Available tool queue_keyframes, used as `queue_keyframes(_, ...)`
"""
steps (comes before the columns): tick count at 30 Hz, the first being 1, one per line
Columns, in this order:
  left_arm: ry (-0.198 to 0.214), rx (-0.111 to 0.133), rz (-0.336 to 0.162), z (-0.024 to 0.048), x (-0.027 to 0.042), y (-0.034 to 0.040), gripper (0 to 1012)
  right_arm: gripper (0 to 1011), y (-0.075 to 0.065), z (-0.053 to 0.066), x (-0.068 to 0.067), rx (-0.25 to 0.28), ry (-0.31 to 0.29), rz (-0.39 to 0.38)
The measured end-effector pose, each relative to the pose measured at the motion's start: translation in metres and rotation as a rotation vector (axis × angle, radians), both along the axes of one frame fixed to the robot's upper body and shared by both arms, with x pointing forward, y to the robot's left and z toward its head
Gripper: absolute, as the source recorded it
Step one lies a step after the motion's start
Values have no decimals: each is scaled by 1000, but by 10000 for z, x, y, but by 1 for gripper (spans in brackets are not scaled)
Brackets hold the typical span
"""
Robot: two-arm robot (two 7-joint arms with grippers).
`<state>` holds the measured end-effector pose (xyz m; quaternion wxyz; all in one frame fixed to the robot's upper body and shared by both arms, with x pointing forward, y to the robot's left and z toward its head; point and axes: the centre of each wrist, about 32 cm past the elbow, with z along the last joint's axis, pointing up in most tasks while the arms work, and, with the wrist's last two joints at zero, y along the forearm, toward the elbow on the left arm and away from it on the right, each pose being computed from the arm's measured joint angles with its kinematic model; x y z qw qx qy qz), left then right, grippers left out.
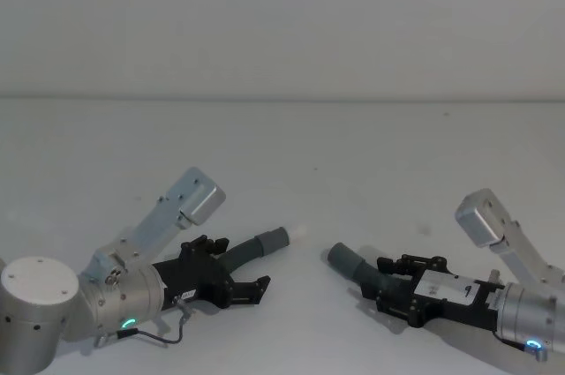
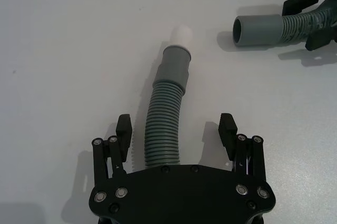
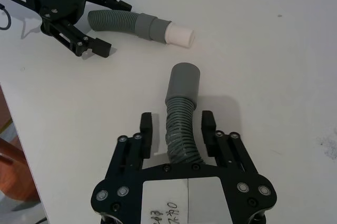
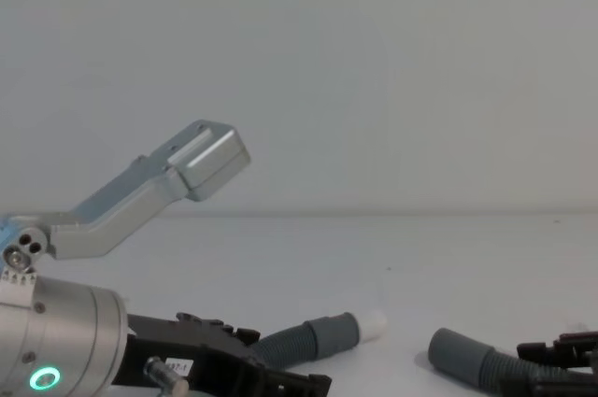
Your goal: Use both hands to pick up one end of the pipe from the table, align the ends, and insert them.
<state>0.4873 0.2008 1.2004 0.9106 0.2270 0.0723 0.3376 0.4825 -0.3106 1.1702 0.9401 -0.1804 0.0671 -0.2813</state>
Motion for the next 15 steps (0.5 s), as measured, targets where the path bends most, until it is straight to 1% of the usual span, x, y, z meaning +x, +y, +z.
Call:
queue_keyframes(2,0,0,0,0,0,0,1001,484,0,-1,0,-1,0,0)
queue_keyframes(4,0,1,1,-1,0,1,1001,439,0,-1,0,-1,0,1)
queue_keyframes(6,0,1,1,-2,0,1,1001,358,0,-1,1,-2,0,1)
queue_keyframes(7,0,1,1,-2,0,1,1001,341,-1,-1,1,-2,0,1)
queue_keyframes(9,0,1,1,-2,0,2,1001,266,-1,-2,1,-2,-1,1)
queue_keyframes(15,1,2,2,-3,0,3,963,260,-1,-1,2,-3,-1,1)
